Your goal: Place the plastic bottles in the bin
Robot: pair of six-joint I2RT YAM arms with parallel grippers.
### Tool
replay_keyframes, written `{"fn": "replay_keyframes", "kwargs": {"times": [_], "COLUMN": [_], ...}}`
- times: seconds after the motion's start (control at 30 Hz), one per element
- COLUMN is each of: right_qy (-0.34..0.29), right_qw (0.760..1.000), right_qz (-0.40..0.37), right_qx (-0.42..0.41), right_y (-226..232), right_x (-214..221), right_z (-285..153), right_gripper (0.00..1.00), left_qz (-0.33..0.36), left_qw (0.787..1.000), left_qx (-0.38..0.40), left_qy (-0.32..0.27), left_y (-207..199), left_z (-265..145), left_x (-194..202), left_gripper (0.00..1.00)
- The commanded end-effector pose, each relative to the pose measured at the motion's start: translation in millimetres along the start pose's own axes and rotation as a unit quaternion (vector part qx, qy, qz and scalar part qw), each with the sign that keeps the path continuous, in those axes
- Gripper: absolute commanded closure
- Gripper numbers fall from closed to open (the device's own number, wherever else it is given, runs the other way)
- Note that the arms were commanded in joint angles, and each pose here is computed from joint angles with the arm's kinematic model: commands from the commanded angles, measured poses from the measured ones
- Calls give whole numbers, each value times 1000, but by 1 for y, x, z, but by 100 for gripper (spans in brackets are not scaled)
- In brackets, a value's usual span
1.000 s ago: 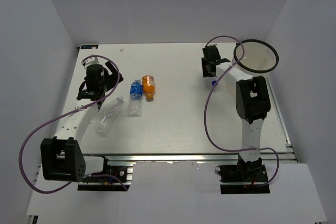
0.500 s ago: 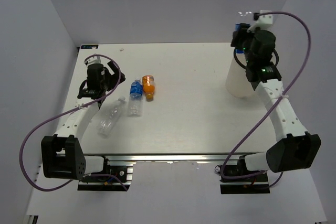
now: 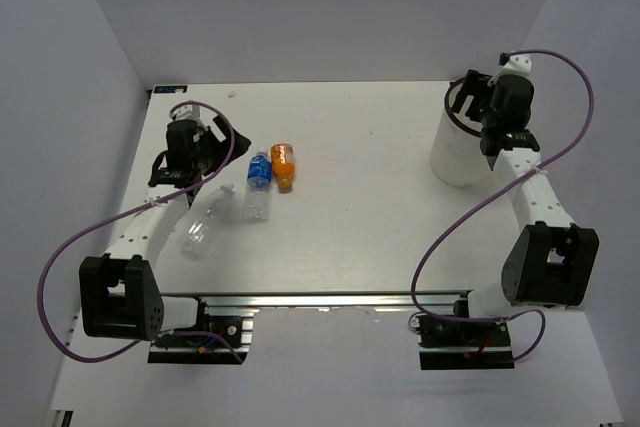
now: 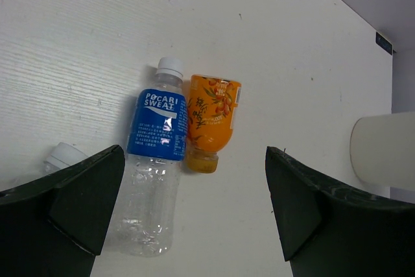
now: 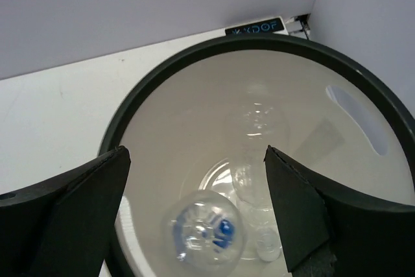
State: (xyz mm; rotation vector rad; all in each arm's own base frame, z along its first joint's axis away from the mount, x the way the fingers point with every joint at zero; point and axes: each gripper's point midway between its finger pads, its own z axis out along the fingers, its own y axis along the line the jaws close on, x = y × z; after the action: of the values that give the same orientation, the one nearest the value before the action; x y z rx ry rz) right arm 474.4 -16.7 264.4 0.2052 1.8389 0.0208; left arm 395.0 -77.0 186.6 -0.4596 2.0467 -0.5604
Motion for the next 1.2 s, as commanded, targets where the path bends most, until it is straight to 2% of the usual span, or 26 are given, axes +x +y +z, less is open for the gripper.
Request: {"fn": "replay_keyframes", "kwargs": {"times": [0.0, 0.1, 0.17, 0.2, 0.3, 0.37, 0.43, 0.5, 0.53, 0.63, 0.67, 0.73, 0.8, 0.93, 1.0, 1.1, 1.17], "right_qy": [-87, -100, -103, -107, -113, -113, -99, -64, -67, -15, 25, 48, 65, 96, 92, 77, 71], "right_qw": [996, 994, 991, 986, 980, 973, 962, 952, 945, 929, 928, 919, 912, 918, 931, 946, 944], "right_qz": [7, 4, 13, 10, -6, -27, -31, -5, 4, 11, 1, 4, 11, 50, 57, 76, 89], "right_qx": [-21, -40, -81, -129, -162, -198, -251, -301, -321, -369, -371, -392, -404, -381, -349, -306, -309], "right_y": [8, 15, 30, 51, 84, 120, 158, 192, 206, 257, 273, 304, 323, 322, 306, 287, 281], "right_x": [-61, -71, -72, -76, -74, -67, -52, -24, -19, 27, 57, 69, 89, 113, 125, 124, 125], "right_z": [-21, -35, -45, -58, -79, -98, -117, -132, -136, -137, -124, -129, -125, -118, -113, -109, -115], "right_gripper": [11, 11, 11, 11, 11, 11, 11, 11, 11, 10, 11, 11, 11, 11, 11, 11, 11], "left_qz": [6, 19, 33, 54, 104, 121, 125, 117, 116, 108, 103, 83, 85, 92, 99, 108, 104], "left_qw": [1000, 1000, 999, 998, 992, 989, 986, 985, 985, 984, 984, 987, 988, 991, 993, 993, 990], "left_qx": [17, 16, -8, -6, -34, -54, -69, -95, -103, -128, -138, -136, -125, -93, -61, -5, -4], "left_qy": [1, 2, 18, 18, 65, 67, 84, 81, 82, 54, 45, 14, 19, 26, 25, 54, 91], "left_y": [-10, -11, -9, -18, -26, -34, -28, -20, -17, -10, -5, -6, -3, -12, -26, -50, -53], "left_z": [-3, -1, 6, 9, 31, 40, 50, 52, 49, 33, 28, 17, 15, 17, 23, 44, 68], "left_x": [-3, -4, 6, 0, 27, 25, 34, 33, 33, 23, 22, 14, 25, 28, 24, 30, 39], "left_gripper": [2, 2, 2, 2, 2, 2, 2, 2, 2, 2, 2, 2, 2, 2, 2, 2, 2]}}
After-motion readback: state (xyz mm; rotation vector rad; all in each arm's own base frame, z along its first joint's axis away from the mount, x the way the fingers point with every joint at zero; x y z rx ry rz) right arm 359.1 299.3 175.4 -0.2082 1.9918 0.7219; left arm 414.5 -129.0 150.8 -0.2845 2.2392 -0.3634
